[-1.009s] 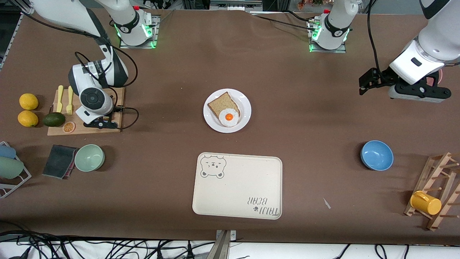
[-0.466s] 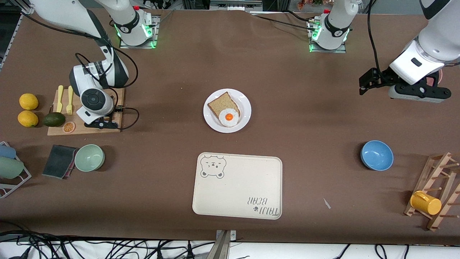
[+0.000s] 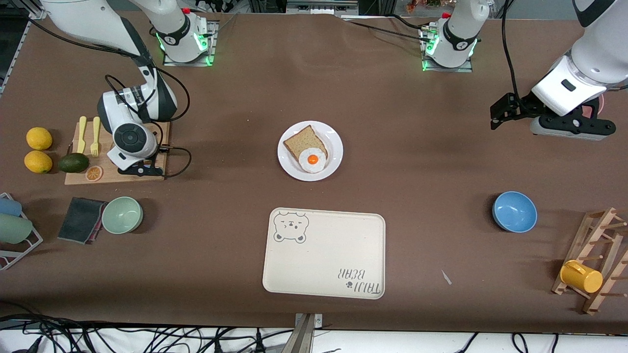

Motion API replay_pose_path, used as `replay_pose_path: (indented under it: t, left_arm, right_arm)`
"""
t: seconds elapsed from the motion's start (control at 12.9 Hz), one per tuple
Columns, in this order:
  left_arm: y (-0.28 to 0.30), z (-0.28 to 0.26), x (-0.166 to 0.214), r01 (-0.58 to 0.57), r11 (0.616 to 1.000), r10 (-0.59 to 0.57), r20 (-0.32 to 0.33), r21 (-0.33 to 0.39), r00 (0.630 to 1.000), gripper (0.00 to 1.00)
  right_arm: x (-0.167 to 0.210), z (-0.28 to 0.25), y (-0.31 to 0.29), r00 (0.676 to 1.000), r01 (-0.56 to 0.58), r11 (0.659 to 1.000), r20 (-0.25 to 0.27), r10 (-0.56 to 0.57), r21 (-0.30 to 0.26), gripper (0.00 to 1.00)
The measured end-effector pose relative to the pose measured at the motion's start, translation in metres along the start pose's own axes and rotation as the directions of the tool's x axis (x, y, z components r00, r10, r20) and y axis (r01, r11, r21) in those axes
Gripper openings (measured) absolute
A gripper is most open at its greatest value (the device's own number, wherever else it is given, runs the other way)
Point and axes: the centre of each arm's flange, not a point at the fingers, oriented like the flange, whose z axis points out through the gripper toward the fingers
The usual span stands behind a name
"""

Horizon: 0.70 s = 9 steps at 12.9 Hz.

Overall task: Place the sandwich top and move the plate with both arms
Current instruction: 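Lower the right gripper and grasp the bread slice edge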

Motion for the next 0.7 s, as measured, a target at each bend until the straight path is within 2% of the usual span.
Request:
replay_pose_path:
  t: [0.16, 0.23, 0.54, 0.7]
  left_arm:
    - [0.0, 0.0, 0.0, 0.0, 1.0, 0.0, 0.0, 0.0, 1.0, 1.0]
    - [0.0, 0.0, 0.0, 0.0, 1.0, 0.0, 0.002, 0.0, 1.0, 1.0]
    - [-0.001, 0.001, -0.001, 0.002, 1.0, -0.002, 0.01, 0.0, 1.0, 1.0]
    - [-0.001, 0.001, -0.001, 0.002, 1.0, -0.002, 0.01, 0.0, 1.0, 1.0]
  right_arm:
    - [0.0, 0.001, 0.002, 1.0, -0.002, 1.0, 0.0, 0.002, -0.001, 0.14]
    - [0.0, 0.001, 0.002, 1.0, -0.002, 1.0, 0.0, 0.002, -0.001, 0.11]
    - [0.001, -0.001, 0.003, 1.0, -0.003, 1.0, 0.0, 0.003, -0.001, 0.1]
    - [0.004, -0.011, 0.009, 1.0, -0.004, 1.0, 0.02, 0.004, -0.018, 0.1]
